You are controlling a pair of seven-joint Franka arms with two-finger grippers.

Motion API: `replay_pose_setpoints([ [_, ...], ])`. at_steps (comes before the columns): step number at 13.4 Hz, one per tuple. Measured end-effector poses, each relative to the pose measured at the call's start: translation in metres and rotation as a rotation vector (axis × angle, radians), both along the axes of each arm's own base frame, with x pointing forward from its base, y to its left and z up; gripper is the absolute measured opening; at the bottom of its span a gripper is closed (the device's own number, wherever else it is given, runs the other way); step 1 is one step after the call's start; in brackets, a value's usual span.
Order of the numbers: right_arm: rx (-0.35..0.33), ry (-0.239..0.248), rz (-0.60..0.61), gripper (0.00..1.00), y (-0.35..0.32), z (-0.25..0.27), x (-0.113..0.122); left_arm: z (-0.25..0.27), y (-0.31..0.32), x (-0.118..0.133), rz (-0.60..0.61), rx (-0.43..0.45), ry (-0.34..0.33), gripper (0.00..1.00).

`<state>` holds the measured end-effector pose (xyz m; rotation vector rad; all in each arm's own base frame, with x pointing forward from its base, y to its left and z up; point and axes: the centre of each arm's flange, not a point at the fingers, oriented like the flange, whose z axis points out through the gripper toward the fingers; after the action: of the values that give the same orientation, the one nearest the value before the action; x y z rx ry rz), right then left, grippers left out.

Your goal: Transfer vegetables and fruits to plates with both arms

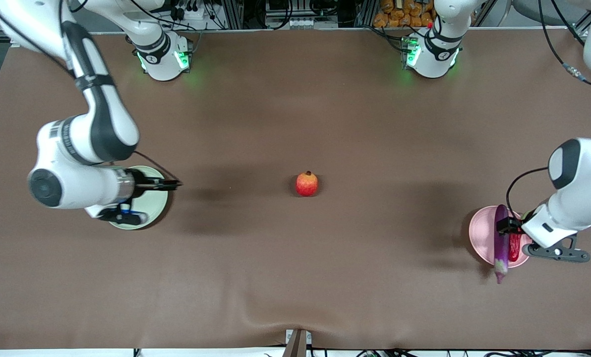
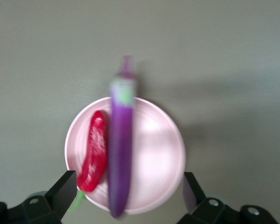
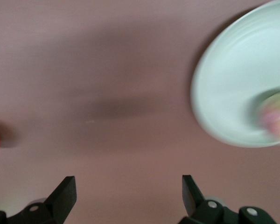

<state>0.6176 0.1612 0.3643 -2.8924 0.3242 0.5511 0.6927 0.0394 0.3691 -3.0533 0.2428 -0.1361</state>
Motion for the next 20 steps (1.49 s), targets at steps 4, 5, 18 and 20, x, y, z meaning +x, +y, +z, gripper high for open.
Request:
replay_pose_setpoints([
  [4,0.007,0.03,-0.162,1.0,0.097,0.01,-0.019,0.103,-0.052,-0.031,0.011,0.03,0.008,1.0],
  [5,0.014,0.034,-0.215,1.0,0.12,0.005,-0.023,0.125,-0.066,-0.042,0.042,0.023,0.013,1.0],
  [18,0.057,-0.006,-0.551,1.0,0.291,-0.13,-0.062,0.274,-0.105,-0.106,0.176,-0.025,0.028,1.0],
  [20,0.065,-0.032,-0.554,1.0,0.3,-0.143,-0.067,0.283,-0.104,-0.121,0.193,-0.013,0.037,1.0],
])
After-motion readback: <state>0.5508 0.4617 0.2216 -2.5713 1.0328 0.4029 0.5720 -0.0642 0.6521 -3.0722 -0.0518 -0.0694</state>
